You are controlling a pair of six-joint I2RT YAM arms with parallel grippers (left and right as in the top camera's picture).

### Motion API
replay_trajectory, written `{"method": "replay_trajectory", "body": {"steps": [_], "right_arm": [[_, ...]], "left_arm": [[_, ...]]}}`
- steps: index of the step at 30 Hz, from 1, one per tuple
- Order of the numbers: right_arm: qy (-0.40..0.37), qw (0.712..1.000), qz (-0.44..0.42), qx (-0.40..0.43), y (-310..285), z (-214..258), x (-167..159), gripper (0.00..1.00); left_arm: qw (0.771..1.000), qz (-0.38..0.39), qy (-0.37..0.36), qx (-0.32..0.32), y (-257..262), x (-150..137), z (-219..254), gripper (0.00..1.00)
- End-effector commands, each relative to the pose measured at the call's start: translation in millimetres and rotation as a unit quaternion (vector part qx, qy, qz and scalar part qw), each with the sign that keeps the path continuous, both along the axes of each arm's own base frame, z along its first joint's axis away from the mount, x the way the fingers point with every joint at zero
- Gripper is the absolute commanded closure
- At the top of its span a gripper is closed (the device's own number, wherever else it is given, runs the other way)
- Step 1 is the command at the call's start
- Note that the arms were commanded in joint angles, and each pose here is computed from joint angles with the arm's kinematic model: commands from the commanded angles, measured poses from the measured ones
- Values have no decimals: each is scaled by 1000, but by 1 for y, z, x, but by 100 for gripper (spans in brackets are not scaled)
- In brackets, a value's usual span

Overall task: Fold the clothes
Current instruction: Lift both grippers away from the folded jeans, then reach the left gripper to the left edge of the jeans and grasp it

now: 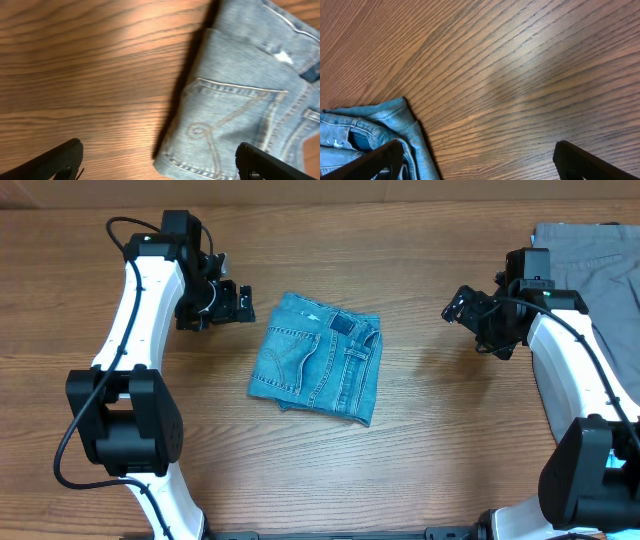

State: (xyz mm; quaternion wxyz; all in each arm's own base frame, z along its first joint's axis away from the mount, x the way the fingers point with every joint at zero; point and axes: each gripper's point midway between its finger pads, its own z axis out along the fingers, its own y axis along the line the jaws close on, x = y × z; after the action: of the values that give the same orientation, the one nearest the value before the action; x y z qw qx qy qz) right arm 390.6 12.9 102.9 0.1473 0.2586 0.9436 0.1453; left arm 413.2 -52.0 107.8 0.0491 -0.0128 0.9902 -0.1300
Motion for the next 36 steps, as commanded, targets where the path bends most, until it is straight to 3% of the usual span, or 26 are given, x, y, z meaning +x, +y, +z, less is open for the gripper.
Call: {"method": "replay_trajectory", "body": {"steps": [1, 6, 12, 21, 36], "right_arm": [[-15, 1000, -2, -4, -2, 9, 5, 0], [-15, 1000, -2, -4, -2, 9, 5, 0], [-15, 1000, -2, -4, -2, 9, 5, 0], [-15, 1000, -2, -4, -2, 9, 5, 0], [-15, 1000, -2, -4, -2, 9, 5, 0]], "left_arm": [[999, -25, 13, -31, -14, -9, -9, 0], [999, -35, 17, -35, -13, -13, -24, 0], [994, -59, -2, -97, -28, -9, -18, 0], [994, -49, -3, -102, -17, -7, -20, 0], [982, -66, 44, -170, -40, -22, -66, 0]]}}
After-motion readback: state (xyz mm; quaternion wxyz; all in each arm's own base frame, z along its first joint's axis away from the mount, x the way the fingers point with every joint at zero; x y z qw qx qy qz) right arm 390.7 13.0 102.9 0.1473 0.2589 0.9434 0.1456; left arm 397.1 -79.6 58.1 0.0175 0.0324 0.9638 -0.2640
